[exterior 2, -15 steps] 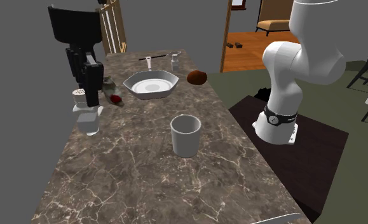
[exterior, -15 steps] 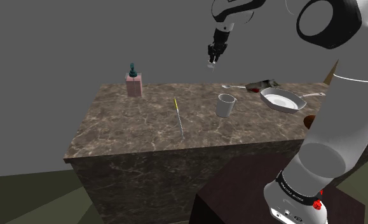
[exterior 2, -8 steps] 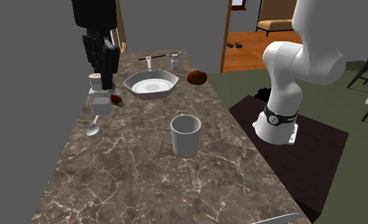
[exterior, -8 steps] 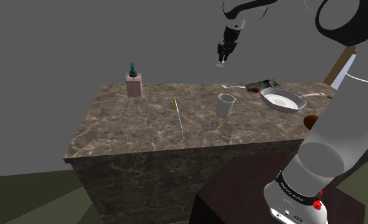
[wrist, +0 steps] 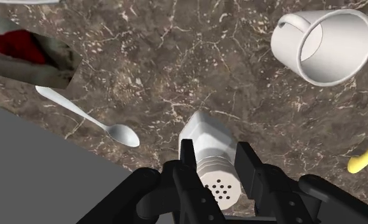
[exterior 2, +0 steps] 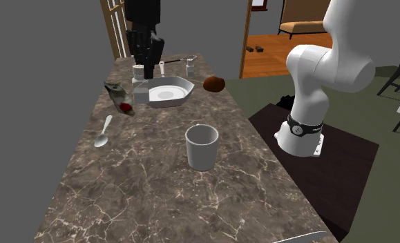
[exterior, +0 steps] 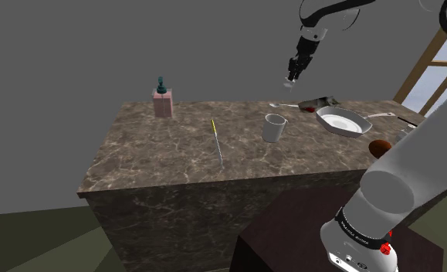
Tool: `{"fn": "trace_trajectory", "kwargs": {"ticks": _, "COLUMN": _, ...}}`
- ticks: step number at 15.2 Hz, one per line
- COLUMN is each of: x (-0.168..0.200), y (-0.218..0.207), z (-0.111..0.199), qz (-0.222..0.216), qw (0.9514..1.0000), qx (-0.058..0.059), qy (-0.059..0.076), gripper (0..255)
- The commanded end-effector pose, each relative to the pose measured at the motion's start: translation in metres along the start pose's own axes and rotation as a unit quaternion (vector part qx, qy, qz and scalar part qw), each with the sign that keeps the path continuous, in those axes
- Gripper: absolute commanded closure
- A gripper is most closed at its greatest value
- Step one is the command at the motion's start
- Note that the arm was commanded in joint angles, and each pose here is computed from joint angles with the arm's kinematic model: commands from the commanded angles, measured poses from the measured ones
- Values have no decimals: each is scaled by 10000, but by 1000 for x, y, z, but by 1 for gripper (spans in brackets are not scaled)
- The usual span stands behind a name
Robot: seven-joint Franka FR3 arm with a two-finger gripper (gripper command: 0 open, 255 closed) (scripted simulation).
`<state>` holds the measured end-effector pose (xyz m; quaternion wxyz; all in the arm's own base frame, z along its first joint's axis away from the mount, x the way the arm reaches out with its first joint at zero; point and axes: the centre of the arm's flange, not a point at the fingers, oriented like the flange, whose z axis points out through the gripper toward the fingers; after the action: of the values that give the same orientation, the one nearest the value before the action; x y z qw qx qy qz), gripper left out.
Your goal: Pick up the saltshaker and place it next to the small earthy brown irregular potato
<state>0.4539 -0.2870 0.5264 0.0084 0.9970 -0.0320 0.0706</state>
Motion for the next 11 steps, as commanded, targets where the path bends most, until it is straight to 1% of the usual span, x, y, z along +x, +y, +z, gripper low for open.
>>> {"fn": "trace_trajectory", "kwargs": {"ticks": 1, "x": -25, "y": 12, "z": -2, "qz": -7, "qw": 10000, "qx": 2, "qy": -2, "gripper": 255}}
{"fn": "trace_trajectory", "kwargs": {"ticks": 11, "x": -143, "y": 68, "z": -18, "qz": -7, "qw": 10000, "qx": 2, "qy": -2, "gripper": 255}}
